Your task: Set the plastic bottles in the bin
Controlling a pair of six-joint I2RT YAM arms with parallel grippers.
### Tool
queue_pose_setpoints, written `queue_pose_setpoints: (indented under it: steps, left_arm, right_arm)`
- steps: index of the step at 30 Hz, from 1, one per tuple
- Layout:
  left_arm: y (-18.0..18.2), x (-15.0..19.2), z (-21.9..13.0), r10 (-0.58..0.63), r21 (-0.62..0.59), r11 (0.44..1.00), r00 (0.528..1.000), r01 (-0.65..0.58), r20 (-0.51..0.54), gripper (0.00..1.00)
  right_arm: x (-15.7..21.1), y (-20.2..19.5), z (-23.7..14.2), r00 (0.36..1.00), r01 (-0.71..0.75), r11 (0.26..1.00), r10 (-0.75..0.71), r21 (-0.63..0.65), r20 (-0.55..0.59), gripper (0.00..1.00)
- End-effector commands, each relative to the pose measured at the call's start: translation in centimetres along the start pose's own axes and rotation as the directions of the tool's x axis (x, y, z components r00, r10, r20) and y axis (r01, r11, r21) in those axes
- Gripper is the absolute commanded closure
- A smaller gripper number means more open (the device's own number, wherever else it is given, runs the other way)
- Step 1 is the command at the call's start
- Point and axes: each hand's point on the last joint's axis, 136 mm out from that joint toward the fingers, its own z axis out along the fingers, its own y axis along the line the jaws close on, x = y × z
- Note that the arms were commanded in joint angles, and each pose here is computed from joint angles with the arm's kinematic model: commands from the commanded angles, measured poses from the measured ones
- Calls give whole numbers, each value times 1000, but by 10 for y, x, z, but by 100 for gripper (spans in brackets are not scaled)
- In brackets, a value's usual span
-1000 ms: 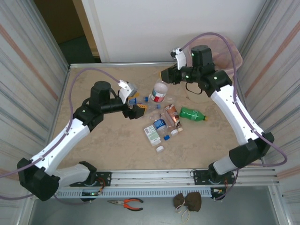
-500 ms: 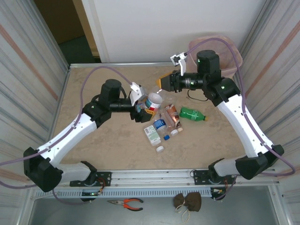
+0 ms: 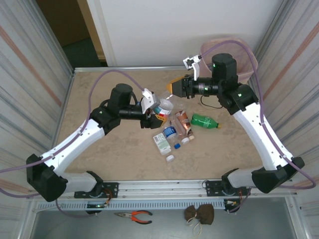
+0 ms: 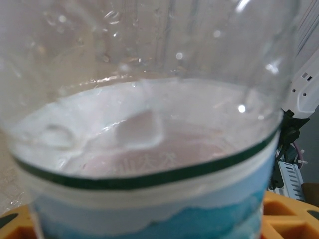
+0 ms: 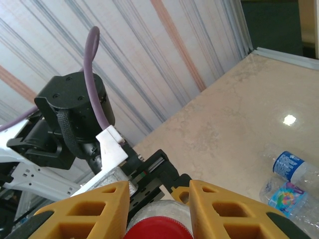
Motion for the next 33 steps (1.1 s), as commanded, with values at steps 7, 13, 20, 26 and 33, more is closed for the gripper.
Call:
queue_pose_setpoints:
  steps: [7, 13, 20, 26, 33]
  left_arm:
    - [-14, -37, -7, -24, 39, 999, 992, 19, 124, 49]
    - [-29, -65, -16, -75, 125, 991, 969, 46, 236, 49]
    - [-48, -93, -30, -104, 225, 974, 940, 31, 324, 49]
    - [-52, -104, -36, -107, 238, 971, 927, 20, 359, 49]
    - [-54, -108, -38, -108, 244, 970, 924, 17, 367, 48]
  right_arm:
    - [-20, 21, -22, 971, 133, 991, -135, 21, 195, 36]
    - [-16, 57, -31, 933, 241, 958, -185, -155, 309, 20]
    - [2, 79, -23, 923, 307, 924, -230, -227, 309, 19]
    - [9, 86, -18, 926, 312, 915, -233, -256, 296, 28]
    - [6, 88, -19, 919, 324, 916, -246, -236, 307, 40]
